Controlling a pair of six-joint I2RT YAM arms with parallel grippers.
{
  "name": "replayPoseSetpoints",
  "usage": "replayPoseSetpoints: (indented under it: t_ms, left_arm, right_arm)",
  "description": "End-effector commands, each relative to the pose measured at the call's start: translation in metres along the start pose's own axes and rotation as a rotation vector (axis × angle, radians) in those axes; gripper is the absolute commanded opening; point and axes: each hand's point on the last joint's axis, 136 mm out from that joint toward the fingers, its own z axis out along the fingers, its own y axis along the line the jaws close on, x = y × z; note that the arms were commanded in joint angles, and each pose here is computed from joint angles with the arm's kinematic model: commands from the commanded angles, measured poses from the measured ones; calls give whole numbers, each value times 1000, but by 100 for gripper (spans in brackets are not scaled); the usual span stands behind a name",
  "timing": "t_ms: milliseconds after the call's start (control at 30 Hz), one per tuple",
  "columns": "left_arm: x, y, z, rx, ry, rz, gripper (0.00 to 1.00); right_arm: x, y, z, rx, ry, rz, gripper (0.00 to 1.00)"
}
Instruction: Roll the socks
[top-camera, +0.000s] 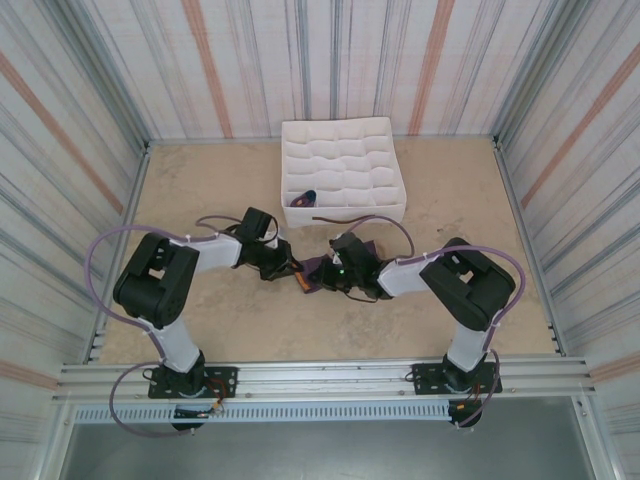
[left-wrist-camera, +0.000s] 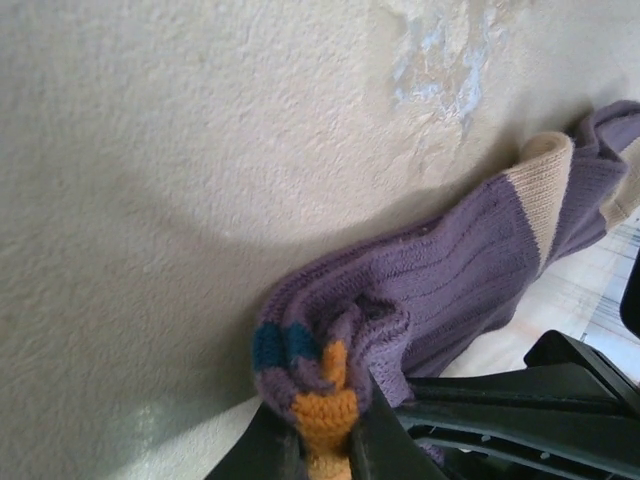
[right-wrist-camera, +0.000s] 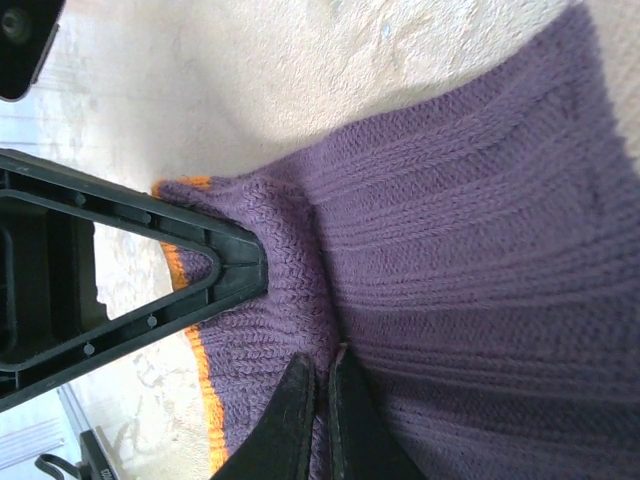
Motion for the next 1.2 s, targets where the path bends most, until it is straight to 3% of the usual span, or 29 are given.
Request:
replayPoseSetpoints:
  t_ms: [0,200,667,933,1167]
  left_arm:
    - [3,19,-1,-118,10,-12,0]
    - [5,16,-17,-164,1,-3,0]
    - [17,18,-34,-188,57,-30,0]
    - [16,20,-40,-174,60,-43,0]
    - [17,25,-43,-160,63,-66,0]
  right_arm:
    - [26,-56,-8,248,95,-23,14]
    - [17,-24,-20,260,59,-238,39]
    - [39,61,-24,370,-127,-895,66]
    - [41,66,-5,476,-140,-1022,67]
    - [44,56,12,527,-123,-1055,61]
